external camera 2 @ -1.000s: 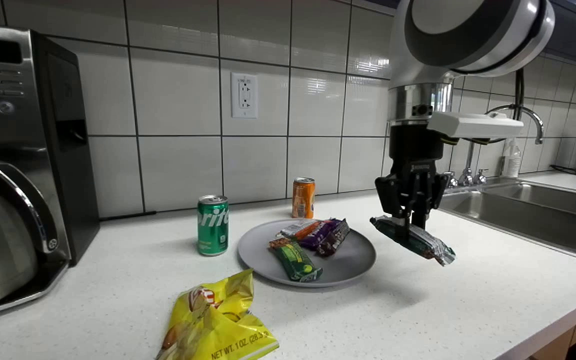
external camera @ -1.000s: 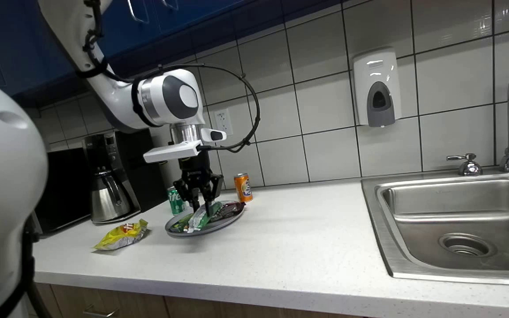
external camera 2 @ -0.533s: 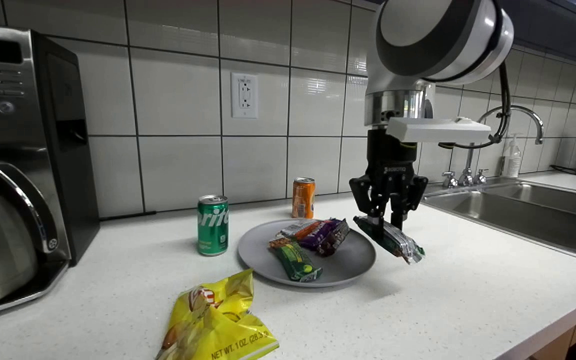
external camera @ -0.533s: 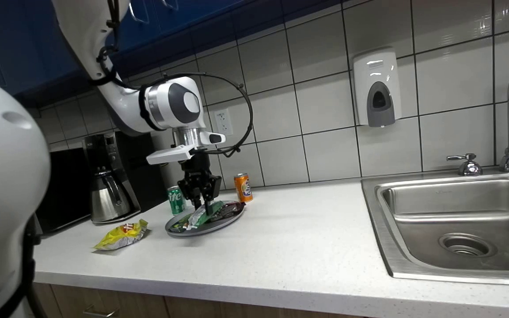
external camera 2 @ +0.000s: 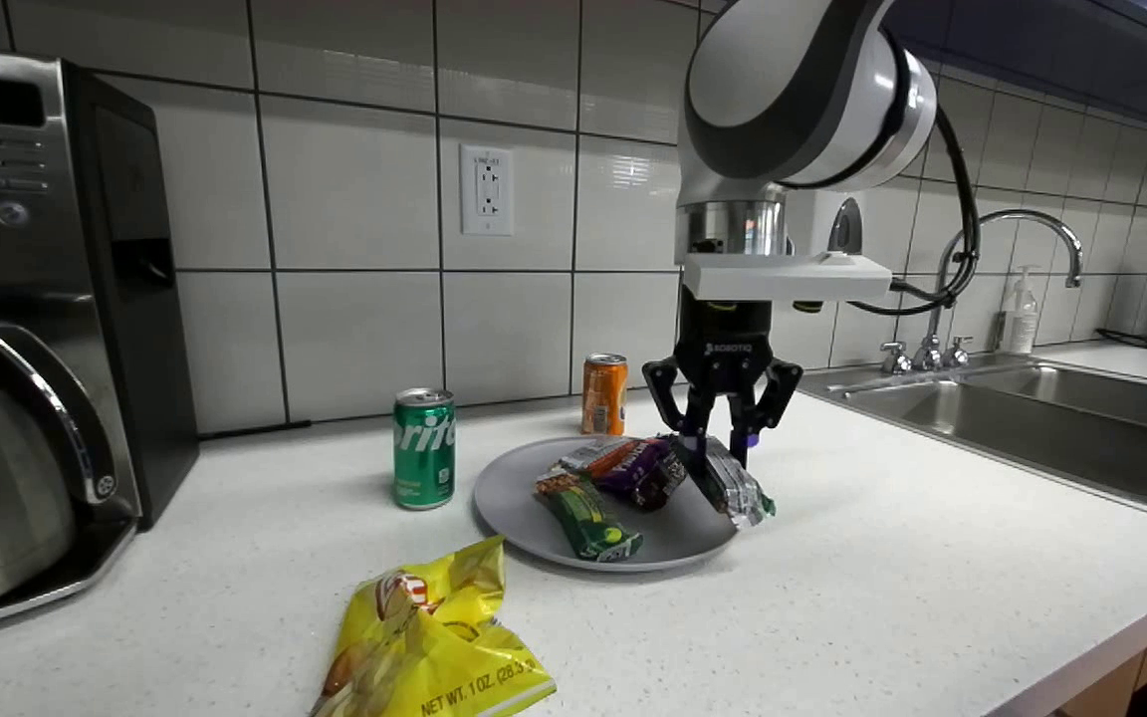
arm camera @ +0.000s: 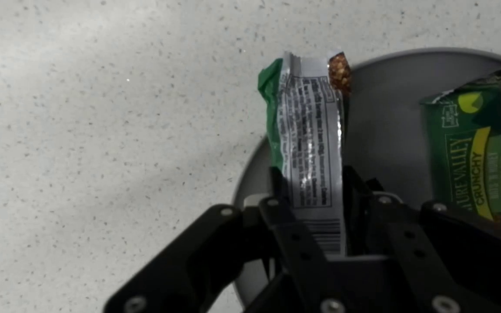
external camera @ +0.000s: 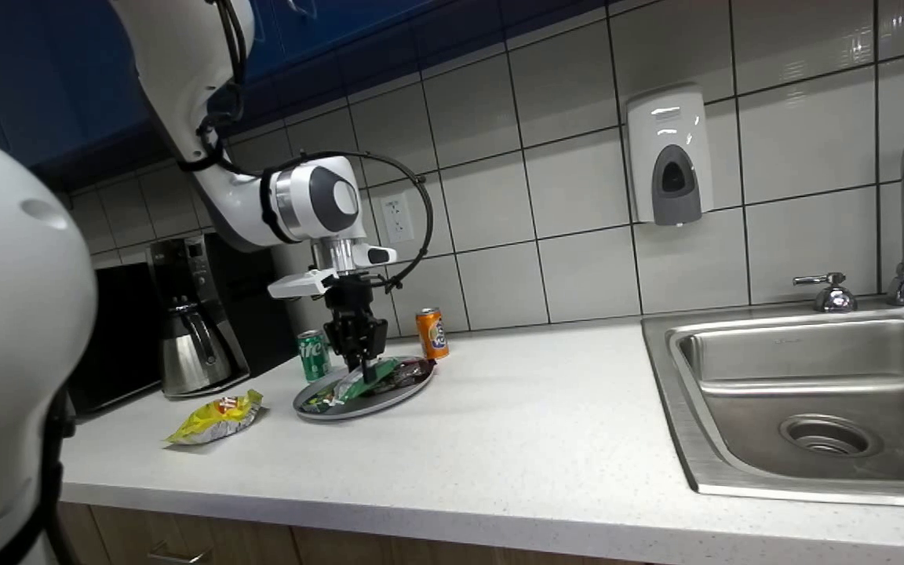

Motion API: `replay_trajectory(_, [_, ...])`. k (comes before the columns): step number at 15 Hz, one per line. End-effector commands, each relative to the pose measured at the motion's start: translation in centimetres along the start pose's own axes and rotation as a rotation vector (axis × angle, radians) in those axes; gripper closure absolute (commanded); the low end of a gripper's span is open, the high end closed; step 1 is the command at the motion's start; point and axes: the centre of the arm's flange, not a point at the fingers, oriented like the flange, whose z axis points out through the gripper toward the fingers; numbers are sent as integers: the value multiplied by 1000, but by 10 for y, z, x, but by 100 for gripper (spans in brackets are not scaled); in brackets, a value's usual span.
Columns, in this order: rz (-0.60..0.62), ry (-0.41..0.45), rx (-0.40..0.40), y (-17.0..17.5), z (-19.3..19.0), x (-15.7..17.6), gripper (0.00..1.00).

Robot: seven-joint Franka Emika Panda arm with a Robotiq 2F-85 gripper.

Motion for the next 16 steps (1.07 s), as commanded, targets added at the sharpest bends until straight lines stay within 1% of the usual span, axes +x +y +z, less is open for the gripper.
replay_trajectory(1, [91, 8, 4, -23, -1, 14, 90])
replay_trajectory(4, [148, 6, 19, -31, 1, 13, 90])
replay_trajectory(9, [257, -22, 61, -33, 8, 6, 90])
replay_trajectory(16, [347, -26, 57, -18, 10, 0, 90])
